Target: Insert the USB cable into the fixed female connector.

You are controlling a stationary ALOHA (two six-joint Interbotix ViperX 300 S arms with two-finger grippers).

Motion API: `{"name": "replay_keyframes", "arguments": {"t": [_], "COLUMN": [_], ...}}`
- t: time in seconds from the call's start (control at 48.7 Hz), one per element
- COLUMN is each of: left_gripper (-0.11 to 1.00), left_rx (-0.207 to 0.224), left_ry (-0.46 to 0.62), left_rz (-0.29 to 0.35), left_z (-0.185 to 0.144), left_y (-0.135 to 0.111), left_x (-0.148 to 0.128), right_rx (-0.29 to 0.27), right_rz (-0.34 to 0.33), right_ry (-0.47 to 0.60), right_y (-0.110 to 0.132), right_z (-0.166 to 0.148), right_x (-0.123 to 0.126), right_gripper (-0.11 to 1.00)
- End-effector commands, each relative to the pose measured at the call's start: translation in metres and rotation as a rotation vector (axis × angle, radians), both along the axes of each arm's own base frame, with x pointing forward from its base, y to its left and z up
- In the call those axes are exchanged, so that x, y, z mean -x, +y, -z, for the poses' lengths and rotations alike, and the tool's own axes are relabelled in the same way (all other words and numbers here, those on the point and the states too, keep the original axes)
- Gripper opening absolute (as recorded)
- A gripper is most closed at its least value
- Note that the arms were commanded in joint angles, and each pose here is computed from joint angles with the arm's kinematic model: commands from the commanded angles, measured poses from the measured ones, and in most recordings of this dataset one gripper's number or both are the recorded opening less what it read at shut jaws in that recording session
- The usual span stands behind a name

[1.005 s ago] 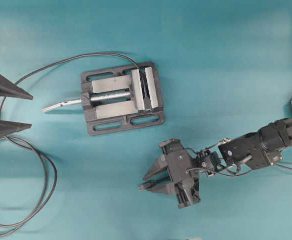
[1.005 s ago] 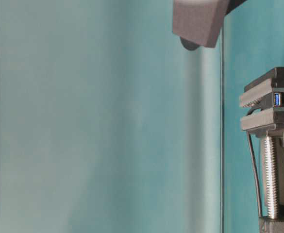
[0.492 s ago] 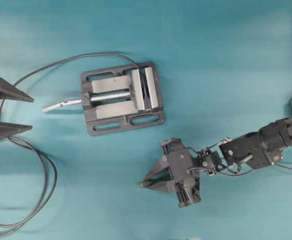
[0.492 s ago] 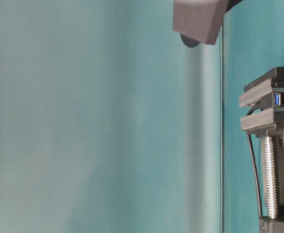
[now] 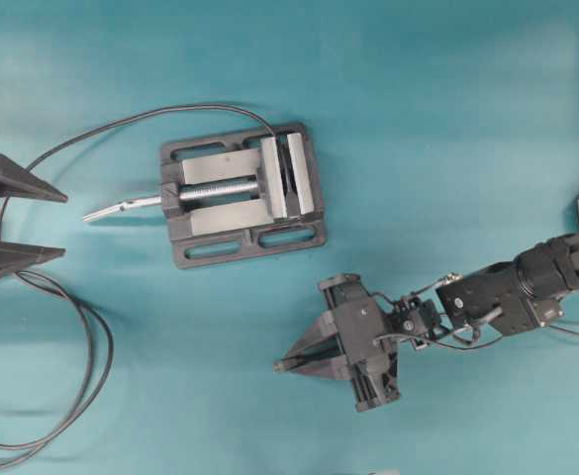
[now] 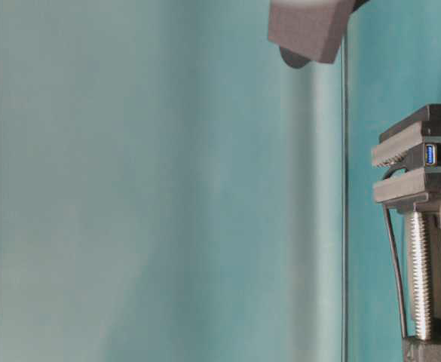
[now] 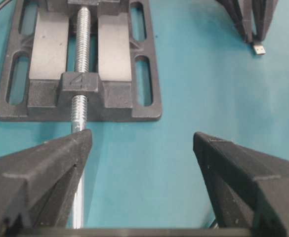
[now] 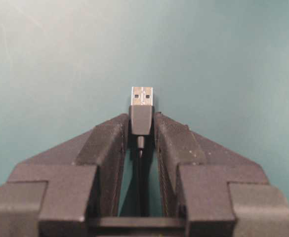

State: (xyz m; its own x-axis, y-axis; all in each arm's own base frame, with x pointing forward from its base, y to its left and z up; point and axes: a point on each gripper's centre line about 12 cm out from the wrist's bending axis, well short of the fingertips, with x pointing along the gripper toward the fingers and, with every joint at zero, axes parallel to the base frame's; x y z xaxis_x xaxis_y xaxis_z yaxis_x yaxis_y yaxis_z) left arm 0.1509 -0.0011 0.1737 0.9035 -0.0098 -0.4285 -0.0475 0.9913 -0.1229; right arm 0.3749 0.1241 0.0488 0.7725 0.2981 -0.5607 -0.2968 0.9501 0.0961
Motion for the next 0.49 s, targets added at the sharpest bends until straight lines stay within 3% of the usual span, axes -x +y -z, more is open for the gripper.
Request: {"name": "replay_keyframes", "arguments": {"t": [0.0,0.185,0.472], "left_gripper": [0.99,0.99,0.99], "left_rx": [0.003,0.003,0.010], "left_ry": [-0.012,-0.017,-0.047], "left_rz": [-0.002,-0.002,-0.012], "left_z": [-0.004,-0.005,0.006], "left_y": [0.000,0.000,0.001], "left_x": [-0.002,-0.002,0.001], "right_rx": [-0.001,0.023,0.010], "right_rz": [-0.032,-0.053,-0.051], "right_ry": [-0.031,-0.052,-0.081], "right_y": [0.010,0.011,0.013], "right_z": [-0.009,-0.011,-0.016], "right_x": [0.001,0.000,-0.006], "right_gripper": [0.21,0.21,0.21]}}
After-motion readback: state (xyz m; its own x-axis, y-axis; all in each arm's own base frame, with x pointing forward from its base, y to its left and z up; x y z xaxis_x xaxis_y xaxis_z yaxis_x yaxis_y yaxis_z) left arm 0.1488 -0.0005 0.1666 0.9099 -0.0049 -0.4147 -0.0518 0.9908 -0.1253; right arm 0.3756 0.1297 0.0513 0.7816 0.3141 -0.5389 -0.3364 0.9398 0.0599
